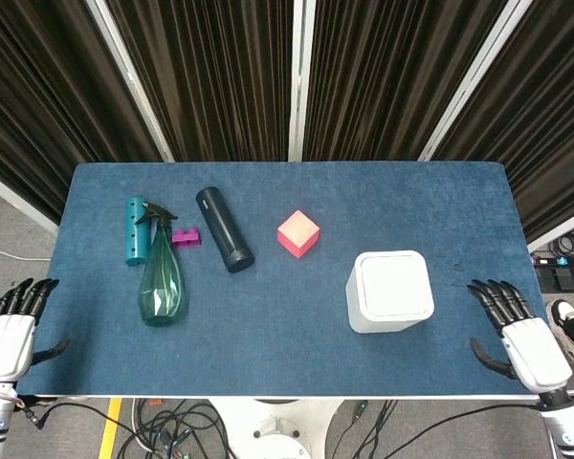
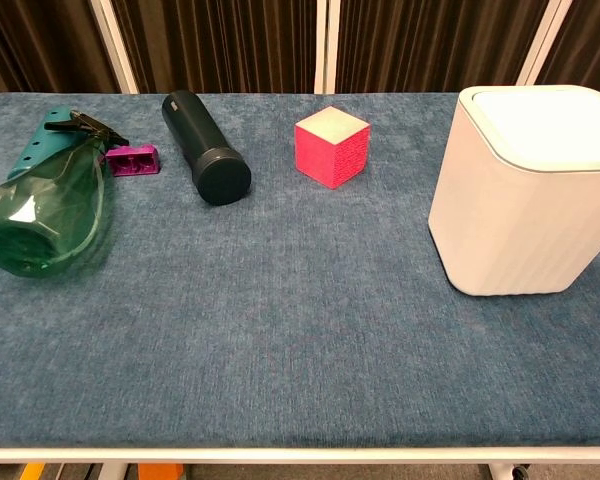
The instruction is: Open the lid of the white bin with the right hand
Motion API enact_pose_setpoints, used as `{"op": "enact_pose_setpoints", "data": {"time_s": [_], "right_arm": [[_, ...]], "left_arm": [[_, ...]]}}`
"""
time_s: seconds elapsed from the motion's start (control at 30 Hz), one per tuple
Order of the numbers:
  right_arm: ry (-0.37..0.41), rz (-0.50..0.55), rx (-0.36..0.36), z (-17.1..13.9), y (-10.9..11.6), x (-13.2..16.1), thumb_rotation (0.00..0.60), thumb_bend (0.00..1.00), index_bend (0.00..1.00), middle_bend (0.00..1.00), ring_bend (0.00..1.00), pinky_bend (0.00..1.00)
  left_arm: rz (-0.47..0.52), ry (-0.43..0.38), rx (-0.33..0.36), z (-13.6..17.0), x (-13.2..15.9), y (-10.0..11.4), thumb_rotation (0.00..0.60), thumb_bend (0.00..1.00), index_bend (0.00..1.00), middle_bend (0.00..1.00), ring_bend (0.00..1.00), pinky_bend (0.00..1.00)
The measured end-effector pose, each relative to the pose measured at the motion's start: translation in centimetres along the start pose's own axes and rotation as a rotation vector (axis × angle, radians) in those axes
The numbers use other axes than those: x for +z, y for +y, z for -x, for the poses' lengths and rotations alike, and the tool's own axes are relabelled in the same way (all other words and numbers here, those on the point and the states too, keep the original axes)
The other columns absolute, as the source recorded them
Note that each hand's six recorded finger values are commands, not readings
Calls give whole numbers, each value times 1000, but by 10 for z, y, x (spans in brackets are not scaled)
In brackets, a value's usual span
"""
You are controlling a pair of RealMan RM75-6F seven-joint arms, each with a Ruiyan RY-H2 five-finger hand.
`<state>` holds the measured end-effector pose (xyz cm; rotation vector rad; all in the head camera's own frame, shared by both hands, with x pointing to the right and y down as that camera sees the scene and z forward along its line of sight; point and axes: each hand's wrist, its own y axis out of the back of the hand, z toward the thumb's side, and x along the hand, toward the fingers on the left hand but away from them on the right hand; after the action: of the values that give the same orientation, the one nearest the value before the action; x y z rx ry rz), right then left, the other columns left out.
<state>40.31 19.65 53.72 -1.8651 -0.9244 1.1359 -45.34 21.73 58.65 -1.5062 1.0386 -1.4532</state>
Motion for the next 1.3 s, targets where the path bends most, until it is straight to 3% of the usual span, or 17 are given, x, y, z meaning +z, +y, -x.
{"op": "enact_pose_setpoints", "data": {"time_s": [0.33,0.43,0.67,0.83,0.93,1.13,1.3], "right_arm": [[150,-86,163,55,-18,42,600,303,235,209,0,0],[159,-99,201,67,-27,48,600,303,291,265,0,0],[149,-111,268,76,-46,52,600,303,321,306,0,0],[145,-100,238,75,-40,52,600,303,319,285,0,0],[148,-94,198,73,-32,52,600,303,255,228,0,0],[129,-69,36,66,-3,45,600,303,75,102,0,0],[28,-54,-62,42,12,19,600,303,1,28,0,0]], "left_arm": [[29,5,2,3,-6,-1,600,92,133,141,91,165],[39,13,-2,5,-9,-3,600,93,133,140,91,166],[48,5,19,7,-12,-3,600,93,133,141,91,165],[46,-3,21,5,-10,-3,600,93,133,141,92,165],[44,-7,27,4,-9,-1,600,93,133,141,91,165],[44,-13,36,3,-7,2,600,92,133,140,91,165],[47,-15,35,3,-7,3,600,93,133,141,92,165]]}}
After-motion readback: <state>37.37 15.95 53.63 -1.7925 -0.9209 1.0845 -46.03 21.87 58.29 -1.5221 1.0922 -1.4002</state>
